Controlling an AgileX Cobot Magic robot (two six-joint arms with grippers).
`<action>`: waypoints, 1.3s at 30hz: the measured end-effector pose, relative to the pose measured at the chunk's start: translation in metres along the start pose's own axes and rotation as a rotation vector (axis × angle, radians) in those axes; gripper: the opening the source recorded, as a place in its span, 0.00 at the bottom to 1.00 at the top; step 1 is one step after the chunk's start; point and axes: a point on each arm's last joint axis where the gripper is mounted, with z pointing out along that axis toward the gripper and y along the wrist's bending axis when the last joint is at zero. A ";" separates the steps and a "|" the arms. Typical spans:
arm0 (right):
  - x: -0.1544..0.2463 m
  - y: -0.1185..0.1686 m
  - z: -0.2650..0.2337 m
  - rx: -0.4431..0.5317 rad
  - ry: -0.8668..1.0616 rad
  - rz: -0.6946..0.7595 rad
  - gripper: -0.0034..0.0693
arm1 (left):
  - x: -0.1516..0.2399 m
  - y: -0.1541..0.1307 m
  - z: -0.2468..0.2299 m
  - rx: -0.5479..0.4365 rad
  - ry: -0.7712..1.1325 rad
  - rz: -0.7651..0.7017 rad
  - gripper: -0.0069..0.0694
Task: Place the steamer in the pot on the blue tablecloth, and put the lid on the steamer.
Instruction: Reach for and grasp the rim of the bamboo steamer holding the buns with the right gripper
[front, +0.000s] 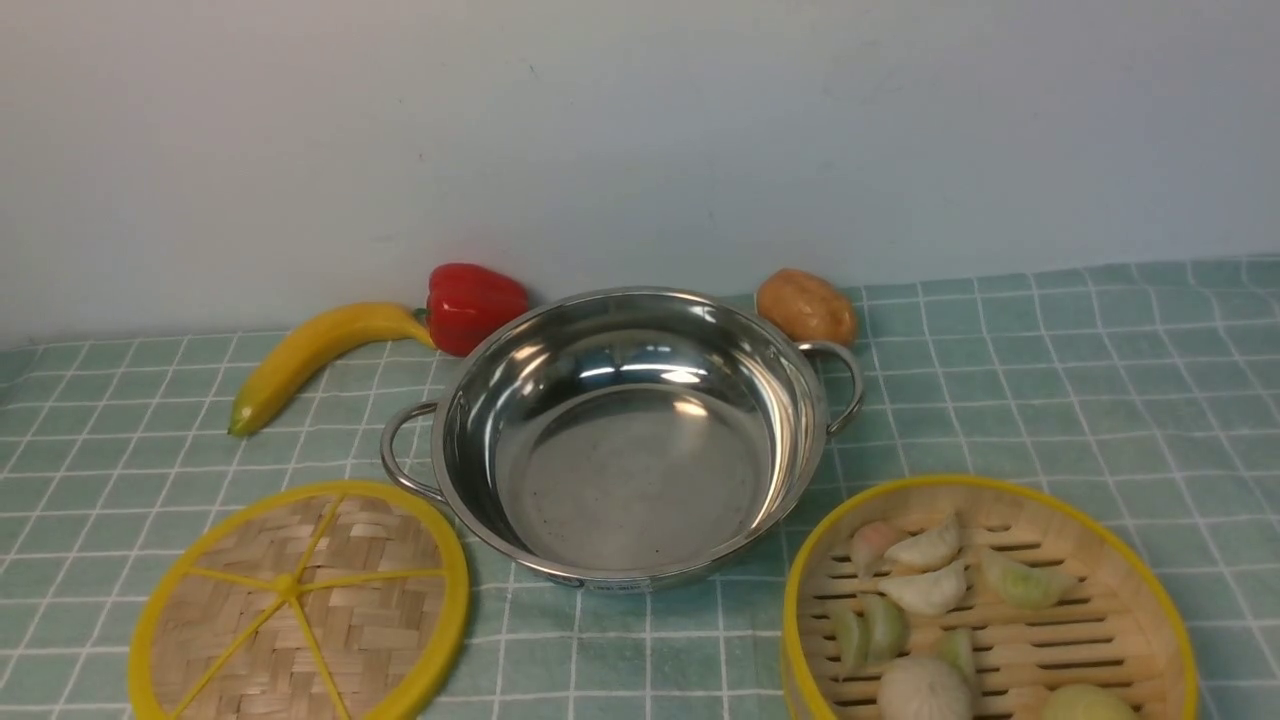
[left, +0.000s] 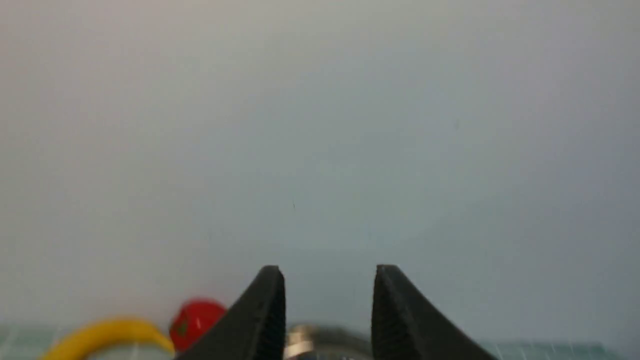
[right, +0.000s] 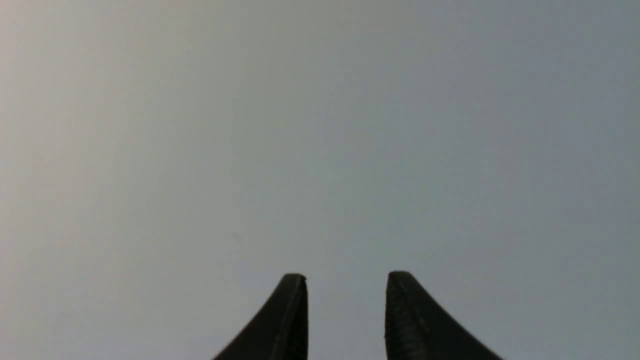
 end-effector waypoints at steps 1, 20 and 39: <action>0.005 -0.005 0.007 0.053 0.050 -0.015 0.38 | 0.004 0.002 0.009 0.005 0.066 -0.016 0.41; 0.111 -0.033 0.075 0.202 1.163 -0.190 0.38 | 0.047 0.066 0.115 -0.268 1.239 0.082 0.32; 0.187 -0.064 0.116 0.210 1.435 -0.195 0.38 | 0.039 0.078 0.122 -0.397 1.181 0.144 0.37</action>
